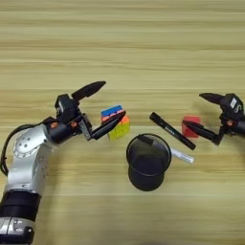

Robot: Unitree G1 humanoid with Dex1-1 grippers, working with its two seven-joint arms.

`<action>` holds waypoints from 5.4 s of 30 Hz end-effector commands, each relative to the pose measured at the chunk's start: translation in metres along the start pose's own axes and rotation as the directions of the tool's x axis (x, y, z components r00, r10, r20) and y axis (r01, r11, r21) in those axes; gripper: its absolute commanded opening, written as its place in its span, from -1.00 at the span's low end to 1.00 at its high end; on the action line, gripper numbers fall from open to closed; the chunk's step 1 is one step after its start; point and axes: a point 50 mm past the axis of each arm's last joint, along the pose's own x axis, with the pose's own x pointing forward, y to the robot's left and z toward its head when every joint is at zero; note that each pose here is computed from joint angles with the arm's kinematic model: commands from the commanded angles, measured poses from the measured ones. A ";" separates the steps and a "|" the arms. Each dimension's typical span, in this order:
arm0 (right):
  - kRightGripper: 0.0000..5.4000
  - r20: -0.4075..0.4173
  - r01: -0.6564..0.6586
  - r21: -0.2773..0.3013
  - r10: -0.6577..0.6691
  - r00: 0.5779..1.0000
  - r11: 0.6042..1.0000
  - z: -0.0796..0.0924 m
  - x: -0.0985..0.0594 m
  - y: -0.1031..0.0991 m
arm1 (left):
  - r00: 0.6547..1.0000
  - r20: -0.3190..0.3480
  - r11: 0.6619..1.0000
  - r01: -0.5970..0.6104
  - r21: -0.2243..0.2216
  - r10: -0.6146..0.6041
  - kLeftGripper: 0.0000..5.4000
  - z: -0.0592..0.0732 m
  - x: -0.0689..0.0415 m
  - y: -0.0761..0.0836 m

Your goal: Move the objects on the table

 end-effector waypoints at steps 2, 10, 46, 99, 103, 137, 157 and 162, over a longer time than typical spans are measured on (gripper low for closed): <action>1.00 -0.004 -0.016 -0.005 0.016 1.000 1.000 -0.002 0.004 0.002 | 1.000 -0.026 1.000 -0.009 0.029 0.009 0.99 0.001 -0.001 0.003; 1.00 -0.010 -0.025 0.002 0.025 1.000 1.000 -0.003 0.008 0.004 | 0.999 -0.034 0.999 -0.016 0.039 0.018 0.99 0.000 0.000 0.004; 0.14 -0.119 -0.024 -0.005 0.023 0.993 1.000 -0.023 0.015 0.002 | 1.000 -0.009 0.998 -0.020 0.054 0.021 1.00 0.004 0.006 0.005; 0.14 0.226 -0.253 -0.186 0.292 0.929 0.950 0.108 0.042 0.047 | 0.978 -0.073 0.962 0.207 0.179 -0.197 1.00 0.002 0.047 -0.021; 0.14 0.220 -0.266 -0.187 0.304 0.927 0.946 0.107 0.044 0.051 | 0.976 -0.044 0.962 0.219 0.166 -0.214 1.00 0.006 0.051 -0.023; 0.14 0.194 -0.307 -0.196 0.343 0.919 0.932 0.104 0.051 0.058 | 0.964 -0.044 0.952 0.265 0.156 -0.261 0.19 0.006 0.058 -0.026; 0.14 0.187 -0.323 -0.192 0.357 0.915 0.927 0.102 0.050 0.062 | 0.963 -0.044 0.952 0.268 0.148 -0.264 -0.17 0.004 0.057 -0.028; 0.14 0.185 -0.326 -0.192 0.361 0.914 0.926 0.102 0.050 0.062 | 0.963 -0.045 0.952 0.269 0.147 -0.265 -0.17 0.004 0.057 -0.029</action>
